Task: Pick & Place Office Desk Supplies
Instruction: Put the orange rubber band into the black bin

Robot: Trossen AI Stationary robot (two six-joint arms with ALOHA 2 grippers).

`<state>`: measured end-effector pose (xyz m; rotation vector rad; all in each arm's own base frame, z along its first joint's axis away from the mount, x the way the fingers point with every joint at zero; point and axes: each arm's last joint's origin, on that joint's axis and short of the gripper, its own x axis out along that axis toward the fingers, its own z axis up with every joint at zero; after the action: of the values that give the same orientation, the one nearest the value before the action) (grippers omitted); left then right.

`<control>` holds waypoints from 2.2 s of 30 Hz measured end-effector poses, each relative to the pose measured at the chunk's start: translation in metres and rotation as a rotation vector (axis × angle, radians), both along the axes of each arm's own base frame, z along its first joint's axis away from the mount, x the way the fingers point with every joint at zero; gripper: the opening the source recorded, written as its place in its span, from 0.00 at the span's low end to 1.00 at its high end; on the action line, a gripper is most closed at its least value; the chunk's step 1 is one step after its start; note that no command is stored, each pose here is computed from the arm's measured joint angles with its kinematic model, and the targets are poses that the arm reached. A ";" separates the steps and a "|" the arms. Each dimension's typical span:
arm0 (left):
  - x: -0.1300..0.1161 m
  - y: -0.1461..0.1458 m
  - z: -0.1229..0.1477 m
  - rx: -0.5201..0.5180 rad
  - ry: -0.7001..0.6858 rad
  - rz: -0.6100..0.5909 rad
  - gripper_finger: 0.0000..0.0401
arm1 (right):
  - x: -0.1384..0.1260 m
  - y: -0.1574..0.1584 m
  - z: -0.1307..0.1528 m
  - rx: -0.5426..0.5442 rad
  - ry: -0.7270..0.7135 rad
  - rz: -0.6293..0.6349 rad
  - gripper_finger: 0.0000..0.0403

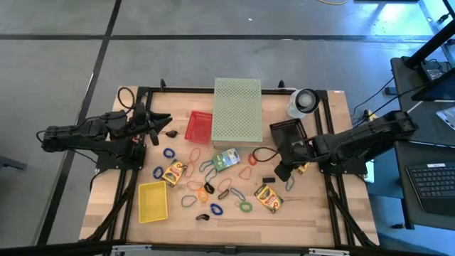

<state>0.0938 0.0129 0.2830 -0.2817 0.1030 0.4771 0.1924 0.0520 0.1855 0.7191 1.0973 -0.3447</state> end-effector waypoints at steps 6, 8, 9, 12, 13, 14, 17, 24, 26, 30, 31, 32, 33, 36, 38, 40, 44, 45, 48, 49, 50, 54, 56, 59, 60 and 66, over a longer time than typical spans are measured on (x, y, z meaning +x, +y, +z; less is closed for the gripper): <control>-0.001 0.000 0.001 0.000 -0.013 0.000 0.22 | 0.001 0.007 -0.016 0.022 0.004 -0.016 0.29; -0.001 0.000 0.001 0.000 -0.013 0.000 0.23 | 0.001 0.006 -0.020 0.003 0.020 -0.056 0.32; -0.001 0.000 0.001 0.000 -0.013 0.000 0.23 | 0.001 0.006 -0.021 -0.005 0.020 -0.076 0.33; -0.001 0.000 0.001 -0.001 -0.014 -0.004 0.23 | 0.003 0.005 -0.026 -0.044 0.033 -0.107 0.35; -0.001 0.000 0.001 -0.001 -0.014 -0.007 0.23 | 0.004 0.005 -0.028 -0.053 0.042 -0.113 0.35; -0.001 0.000 0.001 -0.002 -0.014 -0.008 0.23 | 0.005 0.005 -0.030 -0.061 0.053 -0.115 0.35; -0.001 0.000 0.001 -0.002 -0.015 -0.008 0.23 | 0.007 0.005 -0.038 -0.072 0.092 -0.131 0.35; -0.001 0.000 0.001 -0.025 -0.027 -0.004 0.23 | 0.011 0.006 -0.051 -0.083 0.144 -0.177 0.35; -0.001 0.000 0.002 -0.026 -0.028 -0.004 0.23 | 0.011 0.006 -0.054 -0.093 0.157 -0.178 0.35; 0.000 0.000 0.004 -0.025 -0.050 -0.004 0.23 | 0.013 0.006 -0.057 -0.111 0.169 -0.182 0.35; 0.000 0.000 0.004 -0.025 -0.056 -0.004 0.23 | 0.013 0.006 -0.058 -0.116 0.170 -0.183 0.35; 0.000 0.000 0.005 -0.025 -0.061 -0.004 0.23 | 0.013 0.006 -0.058 -0.121 0.171 -0.184 0.35; 0.000 0.000 0.005 -0.025 -0.064 -0.005 0.23 | 0.013 0.006 -0.059 -0.125 0.172 -0.185 0.35; 0.000 0.000 0.006 -0.025 -0.073 -0.005 0.23 | 0.013 0.006 -0.059 -0.138 0.171 -0.189 0.33; 0.000 0.000 0.006 -0.025 -0.073 -0.005 0.22 | 0.013 0.006 -0.059 -0.141 0.172 -0.190 0.30; 0.000 0.000 0.006 -0.025 -0.073 -0.005 0.22 | 0.013 0.006 -0.059 -0.145 0.174 -0.198 0.25; 0.000 0.000 0.006 -0.025 -0.073 -0.005 0.22 | 0.012 0.005 -0.060 -0.150 0.180 -0.218 0.10; 0.000 0.000 0.006 -0.025 -0.073 -0.005 0.22 | 0.012 0.005 -0.060 -0.150 0.180 -0.219 0.06; 0.000 0.000 0.006 -0.025 -0.073 -0.005 0.22 | 0.012 0.005 -0.060 -0.147 0.177 -0.223 0.02; 0.000 0.000 0.006 -0.025 -0.073 -0.005 0.22 | 0.012 0.005 -0.060 -0.142 0.177 -0.231 0.02; 0.000 0.000 0.006 -0.025 -0.073 -0.005 0.22 | 0.012 0.005 -0.060 -0.137 0.177 -0.239 0.02; 0.000 0.000 0.006 -0.025 -0.073 -0.005 0.22 | 0.012 0.006 -0.060 -0.113 0.186 -0.233 0.01; 0.000 0.000 0.006 -0.026 -0.074 -0.005 0.22 | 0.013 0.007 -0.058 -0.101 0.190 -0.219 0.01; 0.000 0.000 0.006 -0.038 -0.080 -0.003 0.22 | 0.020 0.010 -0.053 -0.073 0.185 -0.181 0.00; 0.000 0.000 0.006 -0.043 -0.082 -0.002 0.22 | 0.024 0.012 -0.049 -0.052 0.173 -0.158 0.00; 0.000 0.000 0.006 -0.050 -0.088 -0.006 0.22 | 0.039 0.021 -0.026 -0.036 0.115 -0.088 0.00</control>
<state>0.0938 0.0125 0.2890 -0.3505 0.0303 0.4565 0.2315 0.0729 0.1594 0.7238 1.1672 -0.4842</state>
